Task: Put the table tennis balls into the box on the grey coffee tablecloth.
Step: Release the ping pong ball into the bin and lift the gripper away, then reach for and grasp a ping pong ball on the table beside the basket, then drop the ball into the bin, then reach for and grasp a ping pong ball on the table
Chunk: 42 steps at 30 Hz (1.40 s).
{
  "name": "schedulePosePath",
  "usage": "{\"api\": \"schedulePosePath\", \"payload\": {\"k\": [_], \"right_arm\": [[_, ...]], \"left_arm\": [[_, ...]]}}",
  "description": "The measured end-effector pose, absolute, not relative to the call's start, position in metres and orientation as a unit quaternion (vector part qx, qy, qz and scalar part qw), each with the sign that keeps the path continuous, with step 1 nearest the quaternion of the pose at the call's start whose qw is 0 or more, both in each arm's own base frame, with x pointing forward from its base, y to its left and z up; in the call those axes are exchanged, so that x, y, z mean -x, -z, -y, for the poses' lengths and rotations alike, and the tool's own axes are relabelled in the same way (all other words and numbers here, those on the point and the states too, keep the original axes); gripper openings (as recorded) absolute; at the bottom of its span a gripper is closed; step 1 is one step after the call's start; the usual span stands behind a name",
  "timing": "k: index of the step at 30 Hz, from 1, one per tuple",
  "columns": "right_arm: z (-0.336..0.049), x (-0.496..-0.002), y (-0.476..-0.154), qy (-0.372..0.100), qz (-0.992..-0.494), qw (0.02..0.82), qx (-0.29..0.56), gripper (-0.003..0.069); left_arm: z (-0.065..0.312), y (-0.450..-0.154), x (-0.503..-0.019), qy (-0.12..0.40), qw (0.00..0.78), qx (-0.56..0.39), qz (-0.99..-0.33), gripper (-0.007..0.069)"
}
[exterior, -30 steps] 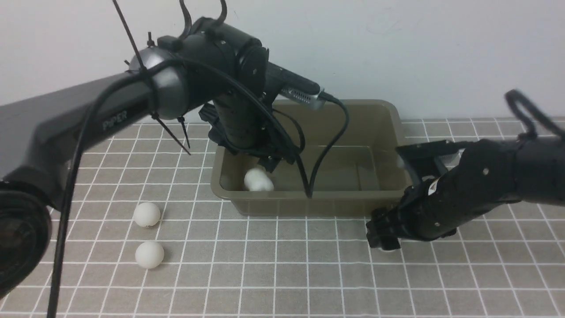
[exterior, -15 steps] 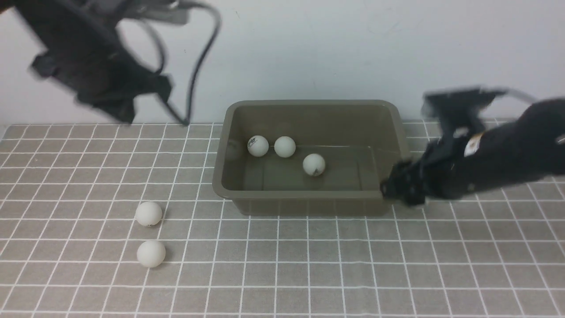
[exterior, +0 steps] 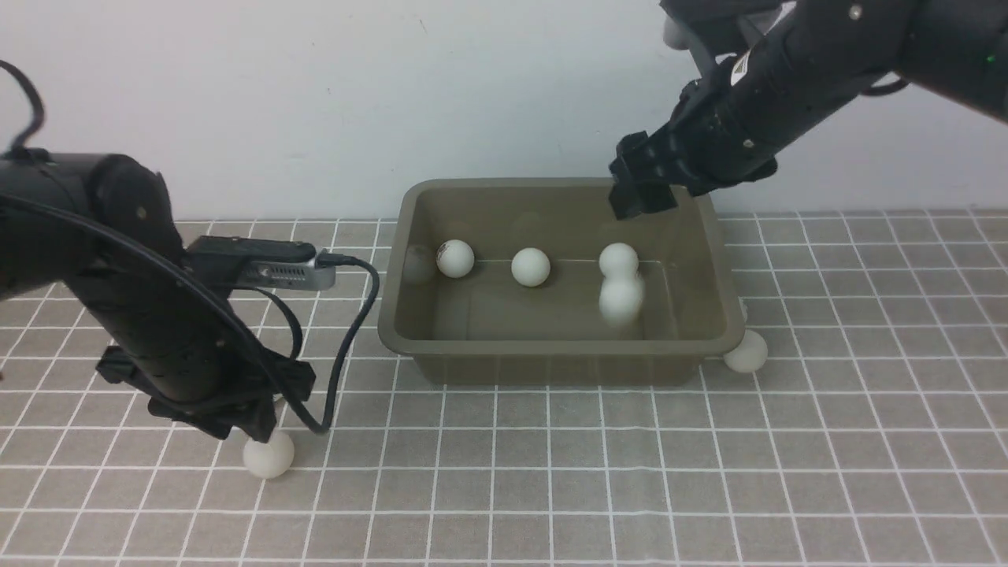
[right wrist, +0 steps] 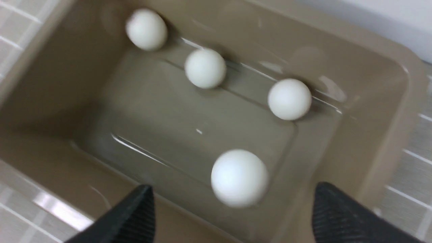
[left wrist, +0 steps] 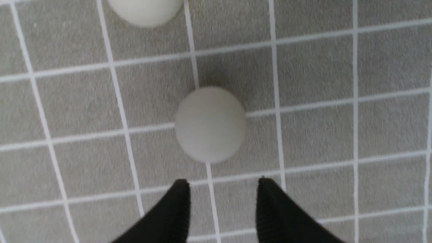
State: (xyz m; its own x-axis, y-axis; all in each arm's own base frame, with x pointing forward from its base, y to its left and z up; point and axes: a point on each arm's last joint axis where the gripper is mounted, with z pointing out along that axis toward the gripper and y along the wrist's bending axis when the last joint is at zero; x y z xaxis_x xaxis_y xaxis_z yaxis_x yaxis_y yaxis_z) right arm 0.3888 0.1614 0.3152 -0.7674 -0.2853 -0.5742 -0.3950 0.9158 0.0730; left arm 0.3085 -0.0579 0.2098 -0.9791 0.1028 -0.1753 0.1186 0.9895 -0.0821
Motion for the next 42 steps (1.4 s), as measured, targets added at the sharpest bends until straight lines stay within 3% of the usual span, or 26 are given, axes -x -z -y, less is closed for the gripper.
{"api": "schedulePosePath", "payload": {"k": [1,3,5,6,9,11,13,15,16,18,19,20,23,28,31,32,34,35,38,39,40,41,42], "right_arm": [[-0.158,-0.389,-0.319,-0.078,-0.936,0.289,0.187,0.0581],[-0.152,-0.386,-0.329,-0.049,-0.934,0.298,0.189,0.0555],[-0.138,-0.375,-0.349,-0.016,-0.935,0.306,0.180,0.0459],[-0.138,-0.375,-0.349,-0.016,-0.935,0.306,0.178,0.0459],[-0.098,-0.357,-0.372,0.023,-0.944,0.299,0.138,0.0249],[-0.061,-0.349,-0.368,0.034,-0.953,0.289,0.086,0.0106],[-0.032,-0.344,-0.354,0.030,-0.961,0.271,0.037,0.0032],[-0.012,-0.338,-0.327,0.005,-0.971,0.241,-0.004,0.0003],[-0.010,-0.338,-0.327,0.006,-0.971,0.241,-0.006,0.0002],[-0.008,-0.333,-0.282,-0.048,-0.977,0.206,-0.021,0.0008],[-0.008,-0.333,-0.280,-0.052,-0.977,0.205,-0.020,0.0008],[-0.015,-0.333,-0.257,-0.078,-0.977,0.198,-0.007,0.0040],[-0.029,-0.339,-0.227,-0.111,-0.974,0.198,0.014,0.0141],[-0.050,-0.360,-0.184,-0.124,-0.970,0.203,0.049,0.0416],[-0.058,-0.367,-0.172,-0.121,-0.969,0.203,0.065,0.0509],[-0.064,-0.372,-0.163,-0.117,-0.969,0.205,0.078,0.0556],[-0.068,-0.377,-0.159,-0.114,-0.967,0.213,0.082,0.0572],[-0.070,-0.381,-0.156,-0.112,-0.966,0.220,0.083,0.0573],[-0.070,-0.385,-0.152,-0.106,-0.964,0.231,0.080,0.0535],[-0.070,-0.386,-0.150,-0.105,-0.964,0.232,0.079,0.0472],[-0.070,-0.386,-0.149,-0.105,-0.964,0.231,0.079,0.0460],[-0.070,-0.386,-0.147,-0.105,-0.964,0.230,0.079,0.0355],[-0.070,-0.386,-0.147,-0.106,-0.964,0.230,0.077,0.0333]], "left_arm": [[0.058,-0.200,-0.313,0.044,0.083,-0.055,-0.994,0.0357],[0.058,-0.190,-0.318,0.040,0.078,-0.057,-0.995,0.0425],[0.058,-0.168,-0.325,0.030,0.068,-0.061,-0.995,0.0478],[0.058,-0.167,-0.326,0.030,0.068,-0.061,-0.995,0.0477],[0.059,-0.151,-0.328,0.029,0.045,-0.068,-0.996,0.0336],[0.060,-0.156,-0.329,0.030,0.041,-0.074,-0.996,0.0351],[0.061,-0.167,-0.331,0.031,0.042,-0.077,-0.996,0.0353],[0.062,-0.194,-0.338,0.036,0.075,-0.078,-0.994,0.0353],[0.063,-0.196,-0.340,0.036,0.078,-0.078,-0.993,0.0353],[0.071,-0.246,-0.352,0.059,0.152,-0.077,-0.984,0.0353],[0.072,-0.250,-0.354,0.061,0.157,-0.077,-0.983,0.0353],[0.080,-0.274,-0.362,0.078,0.192,-0.080,-0.975,0.0353],[0.095,-0.297,-0.376,0.096,0.227,-0.101,-0.964,0.0353],[0.129,-0.276,-0.405,0.101,0.214,-0.154,-0.959,0.0353],[0.142,-0.256,-0.415,0.101,0.188,-0.164,-0.963,0.0360],[0.149,-0.241,-0.419,0.100,0.165,-0.172,-0.966,0.0397],[0.153,-0.236,-0.422,0.100,0.154,-0.176,-0.967,0.0454],[0.155,-0.237,-0.424,0.098,0.149,-0.175,-0.968,0.0524],[0.151,-0.249,-0.425,0.086,0.149,-0.168,-0.971,0.0552],[0.145,-0.261,-0.425,0.072,0.152,-0.160,-0.973,0.0496],[0.144,-0.264,-0.424,0.070,0.153,-0.159,-0.973,0.0482],[0.135,-0.280,-0.423,0.055,0.165,-0.153,-0.973,0.0332],[0.126,-0.292,-0.422,0.044,0.177,-0.147,-0.972,0.0239]]}}
